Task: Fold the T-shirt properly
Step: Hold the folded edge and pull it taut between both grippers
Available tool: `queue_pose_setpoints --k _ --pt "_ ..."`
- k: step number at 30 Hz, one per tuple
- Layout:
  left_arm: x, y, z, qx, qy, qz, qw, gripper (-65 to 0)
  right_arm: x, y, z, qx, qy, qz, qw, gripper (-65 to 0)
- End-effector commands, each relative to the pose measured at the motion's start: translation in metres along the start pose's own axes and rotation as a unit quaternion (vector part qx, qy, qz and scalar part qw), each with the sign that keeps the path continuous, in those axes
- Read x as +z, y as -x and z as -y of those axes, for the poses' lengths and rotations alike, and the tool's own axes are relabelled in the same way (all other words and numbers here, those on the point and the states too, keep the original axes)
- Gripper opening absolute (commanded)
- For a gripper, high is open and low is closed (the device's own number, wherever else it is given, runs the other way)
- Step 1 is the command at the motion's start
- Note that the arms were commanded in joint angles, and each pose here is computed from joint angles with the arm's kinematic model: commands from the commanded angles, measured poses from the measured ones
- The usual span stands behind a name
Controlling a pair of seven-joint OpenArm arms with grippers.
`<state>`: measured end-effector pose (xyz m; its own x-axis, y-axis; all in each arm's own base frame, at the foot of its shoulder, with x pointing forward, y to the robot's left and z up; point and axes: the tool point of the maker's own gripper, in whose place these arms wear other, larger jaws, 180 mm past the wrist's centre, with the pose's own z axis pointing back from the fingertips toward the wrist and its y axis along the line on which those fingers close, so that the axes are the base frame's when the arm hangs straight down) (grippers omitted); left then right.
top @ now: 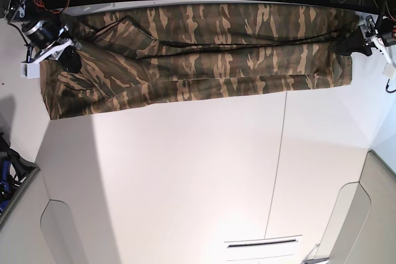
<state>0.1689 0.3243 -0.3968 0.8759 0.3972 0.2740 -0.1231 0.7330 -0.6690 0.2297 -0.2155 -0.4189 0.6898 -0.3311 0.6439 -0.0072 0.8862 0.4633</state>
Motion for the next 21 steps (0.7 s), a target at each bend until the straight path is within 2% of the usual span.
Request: queue_pose_setpoints --k 1,6,8,9,13,14,17,21 --pt "0.008 -0.013 0.001 -0.013 -0.005 0.014 1.000 -19.4 0.002 -0.010 0.001 0.006 0.000 0.012 0.9999 -65.0" --pt "0.008 -0.022 0.001 -0.013 -0.005 0.037 0.999 -19.6 0.003 -0.008 0.001 0.006 0.000 0.010 0.9999 -65.0" --pt "0.008 -0.022 0.001 -0.013 -0.005 0.037 0.999 -21.9 0.002 -0.009 0.001 0.006 0.000 0.011 0.9999 -65.0" --pt "0.008 -0.022 0.001 -0.013 -0.005 0.039 0.999 -25.9 0.002 -0.009 0.001 0.006 0.000 0.011 0.9999 -65.0" --pt "0.009 -0.027 0.001 -0.013 -0.005 0.052 0.999 -51.6 0.002 -0.009 0.001 0.005 0.000 0.011 0.9999 -65.0" --pt "0.009 -0.029 0.001 -0.013 -0.005 0.059 0.998 -55.6 0.002 -0.009 0.001 0.005 0.000 0.011 0.9999 -65.0" --pt "0.010 -0.037 0.001 -0.013 -0.004 0.080 0.997 -64.6 0.002 -0.009 0.001 0.005 0.000 0.011 0.9999 -65.0" --pt "0.010 -0.042 0.003 -0.016 -0.002 0.087 0.996 -65.0 0.003 -0.013 -0.003 -0.007 -0.011 0.022 0.9997 -65.0"
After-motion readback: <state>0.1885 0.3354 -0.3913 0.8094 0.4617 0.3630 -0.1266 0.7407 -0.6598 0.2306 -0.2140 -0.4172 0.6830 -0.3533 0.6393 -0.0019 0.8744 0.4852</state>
